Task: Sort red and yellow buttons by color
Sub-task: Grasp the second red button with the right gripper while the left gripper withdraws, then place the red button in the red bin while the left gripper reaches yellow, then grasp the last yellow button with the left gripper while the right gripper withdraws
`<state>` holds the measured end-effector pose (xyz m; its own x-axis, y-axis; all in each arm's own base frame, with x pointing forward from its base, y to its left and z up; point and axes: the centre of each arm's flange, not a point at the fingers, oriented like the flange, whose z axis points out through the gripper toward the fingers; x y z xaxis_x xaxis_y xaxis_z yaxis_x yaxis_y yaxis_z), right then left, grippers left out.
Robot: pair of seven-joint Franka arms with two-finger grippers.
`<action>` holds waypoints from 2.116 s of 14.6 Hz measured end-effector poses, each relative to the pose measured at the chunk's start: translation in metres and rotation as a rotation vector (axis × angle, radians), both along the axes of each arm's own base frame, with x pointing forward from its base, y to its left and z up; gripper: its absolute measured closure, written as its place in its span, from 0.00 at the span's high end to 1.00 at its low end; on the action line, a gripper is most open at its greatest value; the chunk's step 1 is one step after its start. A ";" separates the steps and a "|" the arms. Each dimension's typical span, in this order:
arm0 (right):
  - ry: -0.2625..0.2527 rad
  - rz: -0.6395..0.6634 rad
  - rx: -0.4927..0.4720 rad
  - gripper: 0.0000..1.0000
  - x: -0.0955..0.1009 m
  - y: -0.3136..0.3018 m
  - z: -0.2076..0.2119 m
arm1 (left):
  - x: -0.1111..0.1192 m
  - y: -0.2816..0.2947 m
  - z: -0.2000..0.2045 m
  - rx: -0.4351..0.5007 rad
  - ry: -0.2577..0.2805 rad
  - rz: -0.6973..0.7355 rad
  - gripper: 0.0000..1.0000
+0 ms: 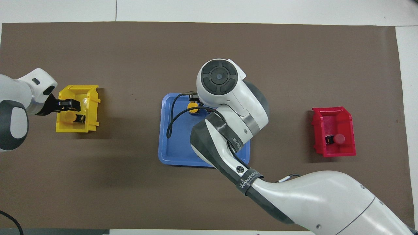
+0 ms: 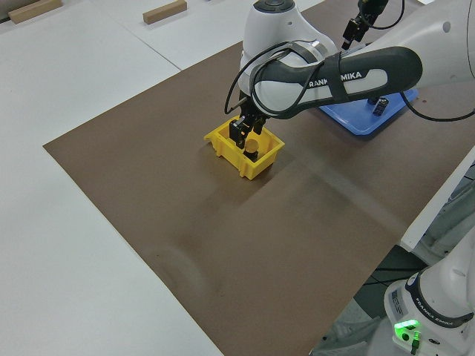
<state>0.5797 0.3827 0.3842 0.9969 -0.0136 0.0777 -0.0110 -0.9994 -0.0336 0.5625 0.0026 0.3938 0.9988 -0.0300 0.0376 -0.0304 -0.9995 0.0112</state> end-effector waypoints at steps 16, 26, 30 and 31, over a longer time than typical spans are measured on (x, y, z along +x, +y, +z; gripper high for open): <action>-0.009 -0.012 0.010 0.41 -0.003 -0.011 -0.023 | 0.004 -0.038 0.206 0.020 0.038 -0.100 1.00; 0.132 0.142 -0.026 0.41 0.013 -0.353 0.089 | 0.003 -0.290 0.091 -0.056 -0.038 0.081 1.00; 0.123 0.175 -0.010 0.41 -0.009 -0.438 0.044 | -0.026 -0.379 0.031 -0.057 0.006 0.049 1.00; 0.125 0.178 -0.013 0.41 -0.016 -0.435 0.035 | -0.033 -0.393 0.017 -0.052 0.019 0.042 1.00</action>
